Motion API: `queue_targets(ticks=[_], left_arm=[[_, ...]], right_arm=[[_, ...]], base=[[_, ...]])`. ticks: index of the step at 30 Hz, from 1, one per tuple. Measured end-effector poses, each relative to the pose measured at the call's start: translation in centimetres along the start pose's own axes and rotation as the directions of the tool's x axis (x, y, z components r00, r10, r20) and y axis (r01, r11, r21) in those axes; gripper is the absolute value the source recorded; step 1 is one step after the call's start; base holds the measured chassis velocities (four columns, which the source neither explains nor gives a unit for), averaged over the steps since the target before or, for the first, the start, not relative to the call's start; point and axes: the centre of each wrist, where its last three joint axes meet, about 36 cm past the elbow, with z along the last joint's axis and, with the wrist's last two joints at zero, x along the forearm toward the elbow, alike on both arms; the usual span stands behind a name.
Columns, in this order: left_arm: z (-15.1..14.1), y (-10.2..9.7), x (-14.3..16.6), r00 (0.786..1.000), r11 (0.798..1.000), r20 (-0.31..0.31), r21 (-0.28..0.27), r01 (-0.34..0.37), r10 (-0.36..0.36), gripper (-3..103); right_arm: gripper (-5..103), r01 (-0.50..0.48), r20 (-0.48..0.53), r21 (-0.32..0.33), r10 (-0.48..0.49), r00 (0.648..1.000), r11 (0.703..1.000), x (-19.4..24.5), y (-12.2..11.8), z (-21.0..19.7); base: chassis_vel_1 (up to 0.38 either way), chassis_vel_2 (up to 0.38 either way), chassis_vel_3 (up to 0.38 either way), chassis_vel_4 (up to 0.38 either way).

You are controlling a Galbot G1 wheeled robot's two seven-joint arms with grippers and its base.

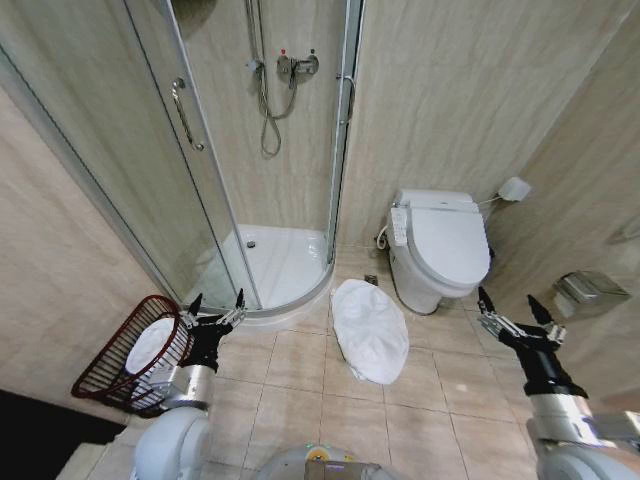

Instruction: Discard the used towel into the hamper.

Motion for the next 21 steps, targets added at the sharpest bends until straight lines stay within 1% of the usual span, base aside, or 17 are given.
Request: queue_targets(ticks=[19,21], left_arm=[[0.0,0.0,0.0,1.0,1.0,0.0,0.0,0.0,0.0,100],[0.0,0.0,0.0,1.0,1.0,0.0,0.0,0.0,0.0,100]], right_arm=[[100,0.0,0.0,0.0,0.0,1.0,1.0,0.0,0.0,0.0],[100,-0.003,0.0,0.008,0.003,1.0,1.0,0.01,0.12,0.12]], base=[[0.0,0.0,0.0,0.0],[0.0,0.0,0.0,0.0]])
